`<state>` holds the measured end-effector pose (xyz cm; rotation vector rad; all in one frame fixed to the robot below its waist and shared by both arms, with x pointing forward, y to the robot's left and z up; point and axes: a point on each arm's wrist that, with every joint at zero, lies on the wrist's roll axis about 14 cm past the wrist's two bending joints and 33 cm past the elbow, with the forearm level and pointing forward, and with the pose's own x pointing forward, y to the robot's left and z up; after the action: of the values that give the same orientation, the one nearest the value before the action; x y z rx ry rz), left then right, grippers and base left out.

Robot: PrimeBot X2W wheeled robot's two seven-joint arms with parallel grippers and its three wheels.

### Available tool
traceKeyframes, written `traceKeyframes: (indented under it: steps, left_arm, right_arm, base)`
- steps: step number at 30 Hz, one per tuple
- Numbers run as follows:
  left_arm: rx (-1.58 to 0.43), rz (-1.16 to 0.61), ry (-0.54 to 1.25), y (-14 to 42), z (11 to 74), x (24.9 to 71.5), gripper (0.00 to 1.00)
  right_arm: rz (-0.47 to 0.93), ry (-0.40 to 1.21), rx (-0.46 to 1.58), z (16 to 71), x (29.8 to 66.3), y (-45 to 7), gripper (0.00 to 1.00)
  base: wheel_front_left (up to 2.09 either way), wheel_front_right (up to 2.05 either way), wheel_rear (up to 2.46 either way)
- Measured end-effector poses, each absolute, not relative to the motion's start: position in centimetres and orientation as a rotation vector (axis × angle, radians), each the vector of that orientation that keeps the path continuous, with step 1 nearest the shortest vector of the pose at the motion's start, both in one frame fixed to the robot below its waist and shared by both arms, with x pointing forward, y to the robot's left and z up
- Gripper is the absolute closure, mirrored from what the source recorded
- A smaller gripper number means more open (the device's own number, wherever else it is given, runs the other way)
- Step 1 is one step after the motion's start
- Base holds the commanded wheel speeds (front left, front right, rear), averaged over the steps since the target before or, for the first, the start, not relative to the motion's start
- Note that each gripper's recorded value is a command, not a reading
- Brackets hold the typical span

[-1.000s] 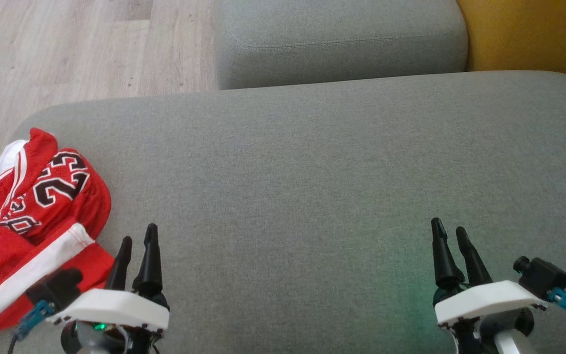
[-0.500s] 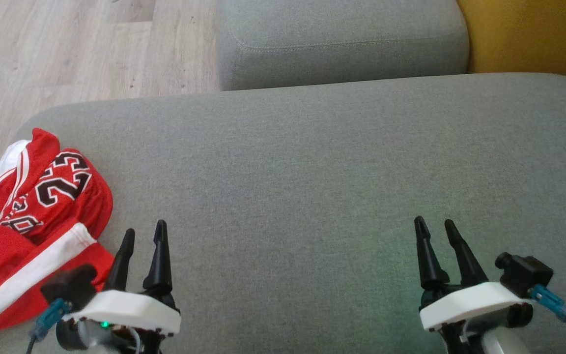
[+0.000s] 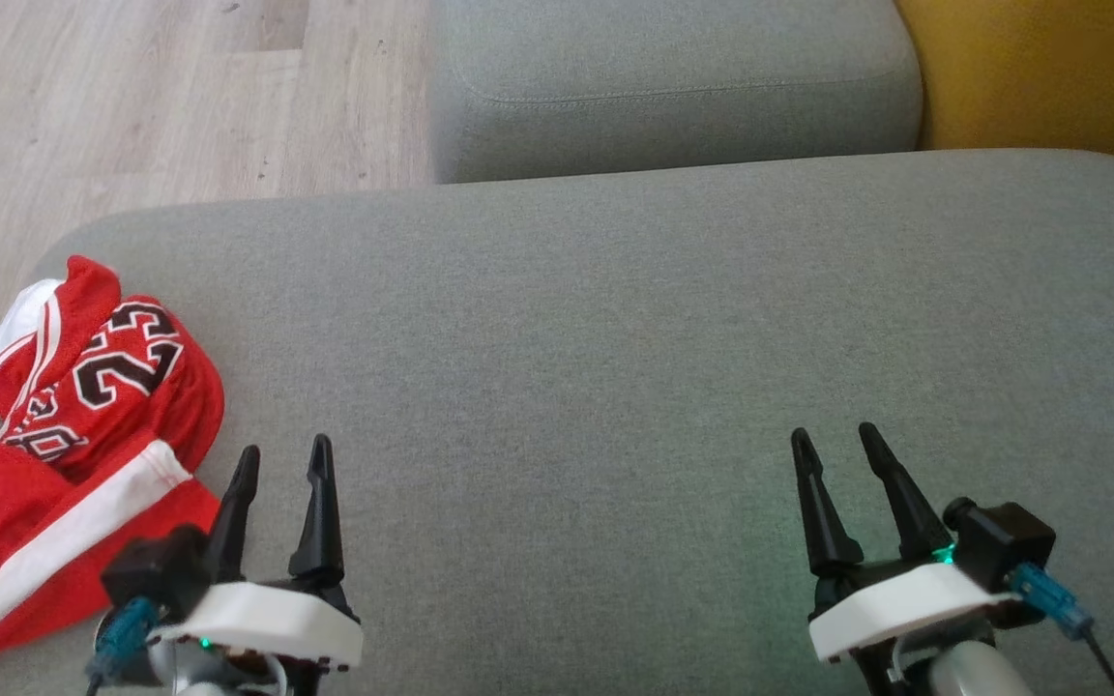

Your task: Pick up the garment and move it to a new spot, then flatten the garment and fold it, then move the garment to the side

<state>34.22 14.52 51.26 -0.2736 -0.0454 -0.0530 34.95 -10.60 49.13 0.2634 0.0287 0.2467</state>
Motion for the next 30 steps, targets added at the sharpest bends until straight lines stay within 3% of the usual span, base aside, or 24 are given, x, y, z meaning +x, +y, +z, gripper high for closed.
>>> traceKeyframes:
  steps: [30]
  left_arm:
    - [-0.03, -0.098, -0.087, 13.9, 50.9, 33.4, 0.0]
  right_arm:
    - [0.258, -0.04, 0.008, 49.6, 35.1, -11.4, 0.0]
  base:
    - [0.0, 0.0, 0.0]
